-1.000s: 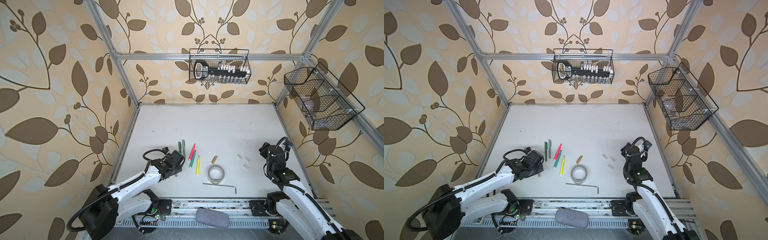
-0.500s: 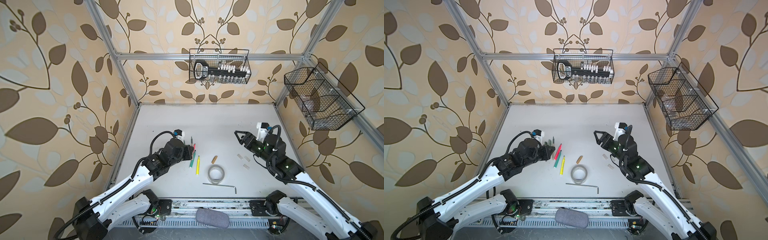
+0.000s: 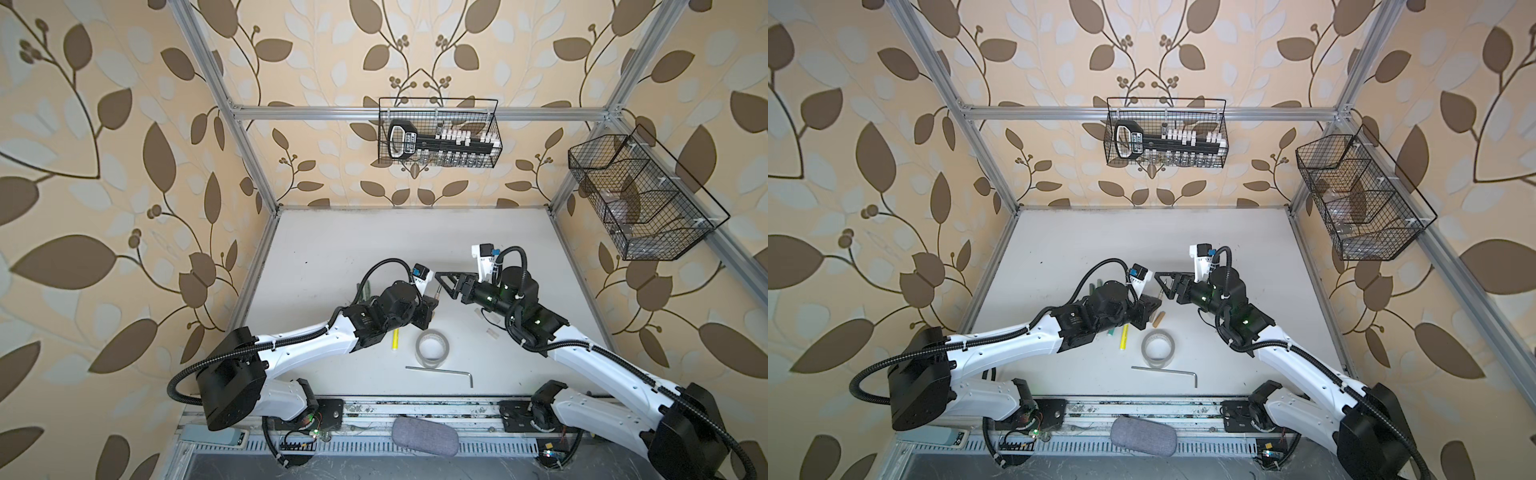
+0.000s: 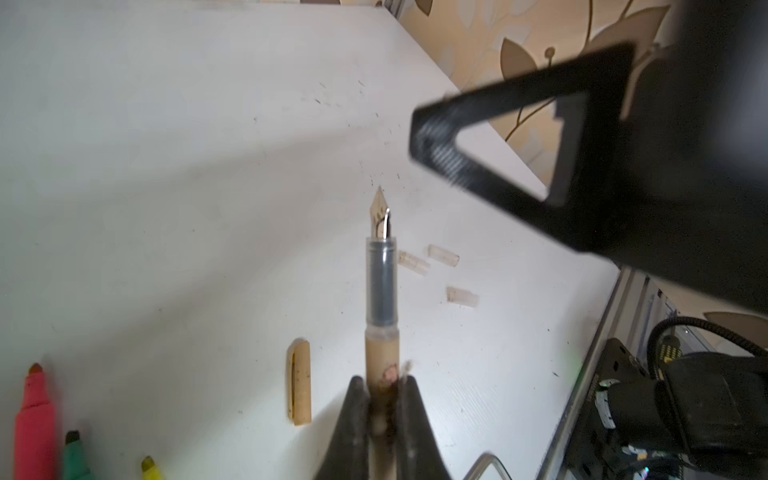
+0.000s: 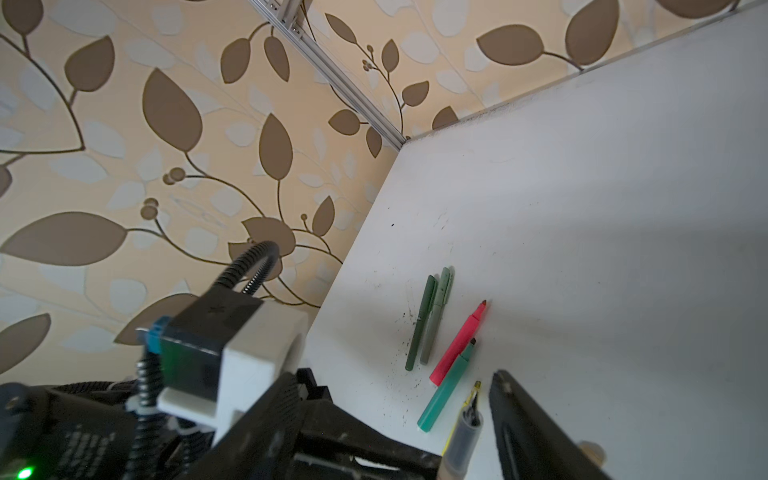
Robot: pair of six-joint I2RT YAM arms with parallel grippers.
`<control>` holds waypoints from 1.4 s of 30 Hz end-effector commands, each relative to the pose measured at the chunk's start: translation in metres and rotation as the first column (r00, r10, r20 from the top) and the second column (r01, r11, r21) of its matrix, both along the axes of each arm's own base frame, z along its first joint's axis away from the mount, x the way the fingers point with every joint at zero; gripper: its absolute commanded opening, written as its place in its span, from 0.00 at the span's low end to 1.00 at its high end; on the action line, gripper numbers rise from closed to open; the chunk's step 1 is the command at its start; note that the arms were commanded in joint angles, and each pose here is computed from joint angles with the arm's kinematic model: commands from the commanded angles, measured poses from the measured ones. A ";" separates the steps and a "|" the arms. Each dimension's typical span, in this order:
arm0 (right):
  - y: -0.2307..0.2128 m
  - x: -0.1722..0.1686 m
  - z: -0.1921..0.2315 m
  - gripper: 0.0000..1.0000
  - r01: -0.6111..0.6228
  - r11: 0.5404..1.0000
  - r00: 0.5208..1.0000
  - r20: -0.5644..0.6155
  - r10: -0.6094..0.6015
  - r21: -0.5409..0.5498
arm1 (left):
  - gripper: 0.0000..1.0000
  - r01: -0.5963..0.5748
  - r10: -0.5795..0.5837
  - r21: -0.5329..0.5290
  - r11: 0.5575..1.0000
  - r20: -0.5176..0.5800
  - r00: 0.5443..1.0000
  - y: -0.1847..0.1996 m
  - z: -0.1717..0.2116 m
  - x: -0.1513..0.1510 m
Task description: Insert the pens into the pen caps
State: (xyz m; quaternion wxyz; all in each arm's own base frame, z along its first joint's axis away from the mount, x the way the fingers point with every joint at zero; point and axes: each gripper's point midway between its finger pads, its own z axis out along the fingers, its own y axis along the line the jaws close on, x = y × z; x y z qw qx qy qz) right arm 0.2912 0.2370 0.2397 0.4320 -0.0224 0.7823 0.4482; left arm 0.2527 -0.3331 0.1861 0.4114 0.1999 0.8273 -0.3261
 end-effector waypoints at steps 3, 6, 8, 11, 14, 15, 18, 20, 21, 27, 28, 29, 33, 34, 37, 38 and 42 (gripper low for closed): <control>0.012 -0.004 -0.008 0.72 -0.021 1.000 0.999 0.025 0.021 -0.012 | 0.00 -0.042 0.050 -0.050 0.998 0.155 0.987 0.005 0.039 0.012; 0.017 -0.005 -0.011 0.72 -0.021 0.999 0.999 0.031 0.022 -0.044 | 0.00 -0.042 0.049 -0.048 0.998 0.159 0.986 0.006 0.041 0.011; 0.017 -0.005 -0.012 0.71 -0.018 0.999 0.999 0.028 0.020 -0.048 | 0.00 -0.040 0.047 -0.049 0.998 0.159 0.986 0.007 0.042 0.010; 0.017 -0.004 -0.013 0.64 -0.014 0.999 1.000 0.026 0.015 -0.046 | 0.00 -0.024 0.033 -0.061 0.998 0.162 0.986 0.008 0.045 0.006; 0.018 -0.004 -0.014 0.57 -0.020 0.999 1.000 0.021 0.021 -0.046 | 0.00 0.007 0.005 -0.075 0.997 0.159 0.987 0.006 0.048 0.001; 0.018 -0.004 -0.014 0.57 -0.020 0.999 1.000 0.021 0.021 -0.046 | 0.00 0.022 -0.010 -0.079 0.997 0.157 0.988 0.004 0.048 -0.001; 0.020 -0.003 -0.016 0.56 -0.024 0.998 1.000 0.014 0.025 -0.054 | 0.00 0.076 -0.062 -0.087 0.993 0.150 0.987 -0.002 0.051 -0.009; 0.019 -0.001 -0.019 0.52 -0.019 0.998 1.000 0.009 0.019 -0.064 | 0.00 0.098 -0.085 -0.092 0.991 0.142 0.986 -0.005 0.051 -0.013; 0.019 -0.001 -0.019 0.48 -0.017 0.998 1.000 0.008 0.017 -0.065 | 0.00 0.097 -0.084 -0.094 0.991 0.142 0.986 -0.005 0.051 -0.013; 0.021 0.001 -0.021 0.15 -0.017 0.997 1.000 0.000 0.017 -0.074 | 0.00 0.083 -0.072 -0.076 0.994 0.133 0.988 -0.004 0.047 -0.010; 0.021 0.001 -0.022 0.11 -0.017 0.997 1.000 0.000 0.017 -0.074 | 0.00 0.080 -0.069 -0.075 0.994 0.132 0.989 -0.004 0.046 -0.009; 0.021 0.001 -0.023 0.08 -0.017 0.997 1.000 -0.003 0.017 -0.076 | 0.00 0.071 -0.061 -0.075 0.995 0.133 0.989 -0.003 0.047 -0.008; 0.022 -0.001 -0.021 0.00 -0.023 0.997 1.000 0.002 0.023 -0.068 | 0.22 0.038 -0.029 -0.063 0.997 0.136 0.990 0.001 0.044 -0.004; 0.022 -0.001 -0.020 0.00 -0.022 0.998 1.000 0.008 0.023 -0.067 | 0.26 0.034 -0.026 -0.059 0.998 0.136 0.990 0.001 0.043 -0.003; 0.022 -0.003 -0.018 0.00 -0.022 0.998 1.000 0.017 0.024 -0.063 | 0.35 0.028 -0.020 -0.051 0.998 0.140 0.990 0.001 0.041 -0.001; 0.023 -0.004 -0.018 0.00 -0.026 0.998 0.999 0.019 0.027 -0.057 | 0.36 0.028 -0.021 -0.052 0.998 0.140 0.990 0.000 0.042 -0.001; 0.022 -0.007 -0.013 0.00 -0.029 0.999 0.999 0.037 0.030 -0.038 | 0.38 0.043 -0.037 -0.043 0.998 0.134 0.990 -0.003 0.036 -0.001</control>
